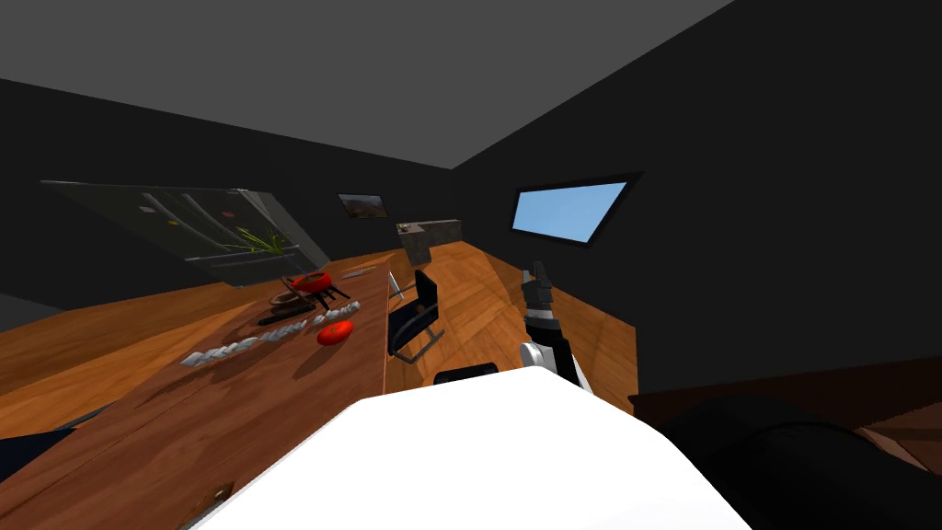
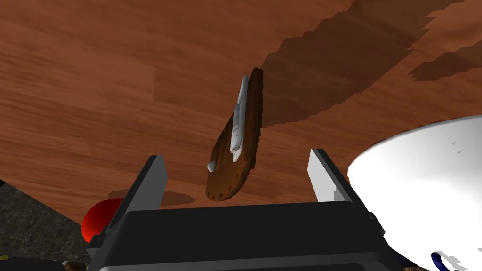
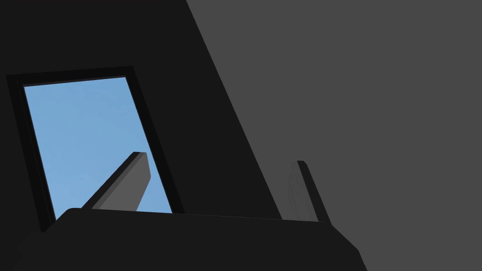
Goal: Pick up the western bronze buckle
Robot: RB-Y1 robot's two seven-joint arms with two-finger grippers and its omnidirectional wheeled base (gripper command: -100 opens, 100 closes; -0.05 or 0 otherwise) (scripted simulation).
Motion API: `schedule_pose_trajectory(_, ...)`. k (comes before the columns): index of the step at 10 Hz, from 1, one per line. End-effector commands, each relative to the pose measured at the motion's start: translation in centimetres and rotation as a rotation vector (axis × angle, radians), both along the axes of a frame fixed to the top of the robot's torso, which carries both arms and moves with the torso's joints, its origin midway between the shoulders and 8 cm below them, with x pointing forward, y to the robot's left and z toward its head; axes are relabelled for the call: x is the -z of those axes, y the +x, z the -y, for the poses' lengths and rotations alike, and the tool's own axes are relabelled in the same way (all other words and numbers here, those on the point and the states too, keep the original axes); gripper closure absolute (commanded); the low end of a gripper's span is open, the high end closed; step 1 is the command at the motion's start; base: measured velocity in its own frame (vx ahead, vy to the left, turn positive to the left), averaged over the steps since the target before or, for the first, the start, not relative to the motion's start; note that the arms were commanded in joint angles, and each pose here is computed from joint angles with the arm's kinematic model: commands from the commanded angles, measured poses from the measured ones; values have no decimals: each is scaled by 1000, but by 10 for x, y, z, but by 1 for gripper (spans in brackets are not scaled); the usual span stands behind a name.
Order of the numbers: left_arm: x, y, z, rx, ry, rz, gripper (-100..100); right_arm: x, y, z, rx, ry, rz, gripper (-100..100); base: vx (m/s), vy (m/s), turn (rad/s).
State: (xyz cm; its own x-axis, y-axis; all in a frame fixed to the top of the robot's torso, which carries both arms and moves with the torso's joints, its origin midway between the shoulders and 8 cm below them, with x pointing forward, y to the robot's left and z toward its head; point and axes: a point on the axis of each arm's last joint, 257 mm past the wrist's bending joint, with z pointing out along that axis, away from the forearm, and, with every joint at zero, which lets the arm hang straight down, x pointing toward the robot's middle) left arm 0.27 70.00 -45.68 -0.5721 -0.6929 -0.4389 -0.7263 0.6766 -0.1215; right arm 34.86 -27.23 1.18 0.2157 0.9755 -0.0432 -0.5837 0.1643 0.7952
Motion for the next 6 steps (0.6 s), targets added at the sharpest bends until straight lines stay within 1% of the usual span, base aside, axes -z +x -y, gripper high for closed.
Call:
schedule_pose_trajectory(1,11,-2,6,-17,0,2,-100,0,0,0,0,0,0,0,-11,38,-101)
schedule_pose_trajectory(3,13,-2,8,-20,0,2,-100,0,0,0,0,0,0,0,-16,41,-53)
schedule_pose_trajectory(4,22,-3,13,-33,-1,2,-100,0,0,0,0,0,0,0,-22,38,-91)
schedule_pose_trajectory(5,17,-2,9,-27,-1,2,-100,0,0,0,0,0,0,0,-12,22,-28)
schedule_pose_trajectory(6,18,-2,10,-27,-1,2,100,0,0,0,0,0,0,0,0,0,0)
